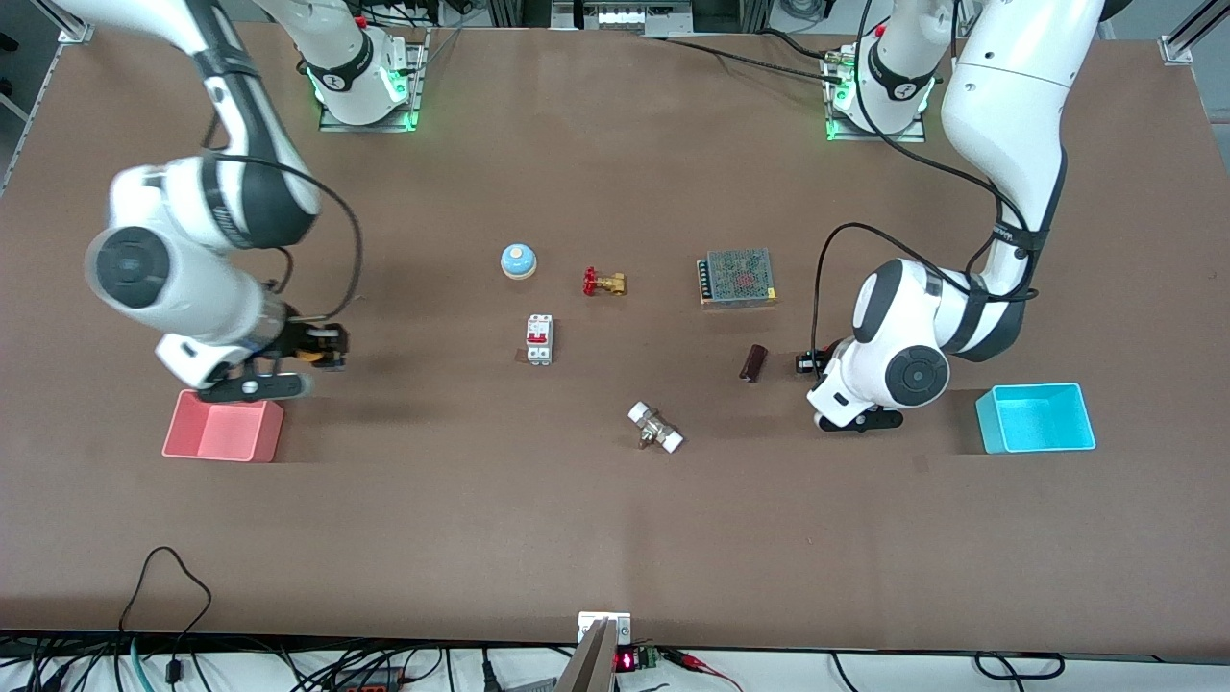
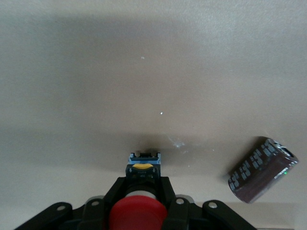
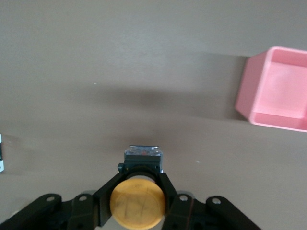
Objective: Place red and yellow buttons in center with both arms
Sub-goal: 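Lift the yellow button with the right gripper while the left gripper lifts the red button, then lower both buttons onto the table center and open both grippers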
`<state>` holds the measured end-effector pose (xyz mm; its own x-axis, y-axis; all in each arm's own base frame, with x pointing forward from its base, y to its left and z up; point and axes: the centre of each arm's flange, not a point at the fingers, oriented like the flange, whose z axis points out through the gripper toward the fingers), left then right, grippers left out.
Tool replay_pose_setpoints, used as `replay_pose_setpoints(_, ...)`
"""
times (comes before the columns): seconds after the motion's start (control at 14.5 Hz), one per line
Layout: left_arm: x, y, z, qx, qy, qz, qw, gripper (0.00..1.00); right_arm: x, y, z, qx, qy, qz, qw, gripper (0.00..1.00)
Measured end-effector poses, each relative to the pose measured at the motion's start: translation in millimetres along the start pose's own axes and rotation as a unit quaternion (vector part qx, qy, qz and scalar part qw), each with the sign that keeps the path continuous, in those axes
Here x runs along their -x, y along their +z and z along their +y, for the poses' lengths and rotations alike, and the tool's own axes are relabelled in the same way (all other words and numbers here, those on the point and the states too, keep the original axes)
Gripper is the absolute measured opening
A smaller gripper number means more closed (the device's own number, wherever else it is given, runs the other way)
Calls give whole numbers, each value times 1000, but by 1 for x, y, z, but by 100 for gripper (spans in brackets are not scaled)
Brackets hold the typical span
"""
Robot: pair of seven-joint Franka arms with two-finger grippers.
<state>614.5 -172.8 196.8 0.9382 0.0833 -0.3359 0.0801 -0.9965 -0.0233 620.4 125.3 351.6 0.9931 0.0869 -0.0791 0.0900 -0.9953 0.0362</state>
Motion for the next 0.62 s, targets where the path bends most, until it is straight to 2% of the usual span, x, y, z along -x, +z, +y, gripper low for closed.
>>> replay_pose_setpoints(0.28,7,3,-2,4,0,17,1000,35,-8,46,-16,-10,-2,9,1000,36)
replay_pose_setpoints(0.35,8,5,-2,4,0,17,1000,40,-11,58,-18,-13,-3,11,1000,36)
replay_pose_setpoints(0.62,11,13,-4,2,-1,11,1000,77,-11,96,-30,-17,-12,0,1000,36)
